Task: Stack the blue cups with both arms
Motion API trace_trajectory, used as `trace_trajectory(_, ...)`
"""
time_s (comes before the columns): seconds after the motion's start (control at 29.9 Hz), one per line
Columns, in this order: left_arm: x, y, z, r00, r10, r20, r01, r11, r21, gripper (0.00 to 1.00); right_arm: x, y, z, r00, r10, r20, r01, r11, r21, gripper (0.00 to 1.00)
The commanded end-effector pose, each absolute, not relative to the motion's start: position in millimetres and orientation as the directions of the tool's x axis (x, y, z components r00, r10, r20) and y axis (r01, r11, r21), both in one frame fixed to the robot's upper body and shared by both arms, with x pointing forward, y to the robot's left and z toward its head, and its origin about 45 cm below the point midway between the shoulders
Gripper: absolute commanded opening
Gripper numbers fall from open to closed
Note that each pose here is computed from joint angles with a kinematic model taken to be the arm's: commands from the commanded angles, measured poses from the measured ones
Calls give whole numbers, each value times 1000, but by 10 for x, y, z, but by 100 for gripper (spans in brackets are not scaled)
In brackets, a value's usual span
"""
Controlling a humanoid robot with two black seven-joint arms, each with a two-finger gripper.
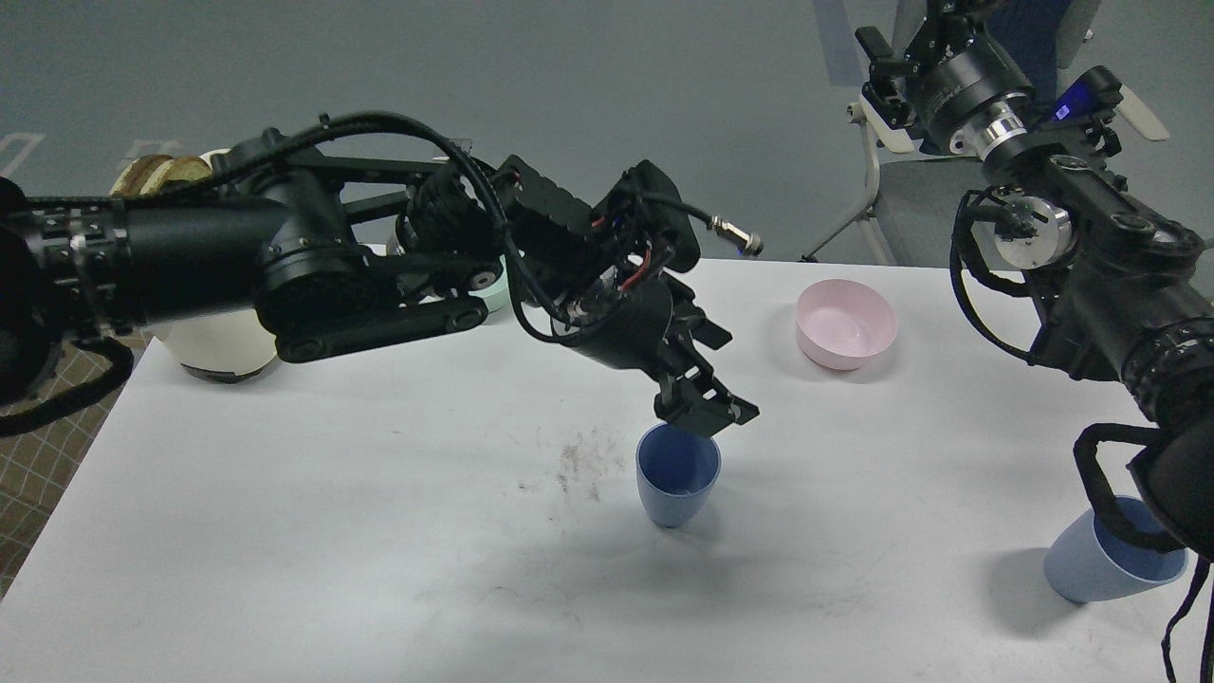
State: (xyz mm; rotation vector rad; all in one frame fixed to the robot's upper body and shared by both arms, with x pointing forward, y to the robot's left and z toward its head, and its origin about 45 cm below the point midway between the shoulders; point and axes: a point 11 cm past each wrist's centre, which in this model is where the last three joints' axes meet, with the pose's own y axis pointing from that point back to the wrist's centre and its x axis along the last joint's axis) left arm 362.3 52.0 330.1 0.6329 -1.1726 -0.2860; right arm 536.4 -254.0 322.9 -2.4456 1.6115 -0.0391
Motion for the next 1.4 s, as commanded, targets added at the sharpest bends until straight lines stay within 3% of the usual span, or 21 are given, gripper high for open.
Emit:
trace_trajectory(0.0,3859,766,3818,507,-273,818,-194,888,417,97,5320,-2734,3366,437,-900,-8,-886,-428,-176,100)
trace_trajectory(0.03,3984,962,3921,568,-158,808,-245,904,349,97,5281,-2788,3404,460,-888,28,-874,-458,-161,100)
trace_trajectory(0.07,3986,964,3922,568,-157,808,-246,904,349,97,5281,-2789,3404,460,-888,29,-874,-458,-161,100)
trace_trajectory(0.13,4211,1338,3954,689,102,718,-346,916,202,97,5178,-2974,3510,491,-866,96,-856,-500,-133,100)
trace_trajectory(0.23,4381,1640,4010,746,346,569,-444,895,39,97,4978,-3269,3681,520,-829,208,-834,-545,-86,100)
trace_trajectory(0.27,4382,1642,4010,746,346,568,-444,895,38,97,4977,-3271,3682,520,-828,209,-834,-545,-86,100)
trace_trajectory(0.33,4566,1930,3957,712,530,461,-575,817,-51,97,4732,-3469,3821,552,-769,321,-807,-590,-27,100)
trace_trajectory(0.47,4656,2158,3987,681,664,311,-653,742,-154,97,4198,-3821,3879,601,-627,496,-769,-622,146,100)
trace_trajectory(0.67,4643,2246,3811,683,700,208,-680,713,-170,97,3240,-4382,3901,646,-372,666,-738,-528,420,100)
trace_trajectory(0.87,4628,2202,3726,692,693,203,-676,720,-156,97,2499,-4720,3572,752,-209,625,-651,-389,652,100)
trace_trajectory(1.07,4610,2133,3715,705,681,196,-663,732,-159,97,2099,-5056,3172,795,-40,605,-596,-235,768,100)
trace_trajectory(1.37,4597,2136,3673,710,679,189,-662,734,-153,97,2005,-5131,2888,826,1,563,-550,-213,807,100)
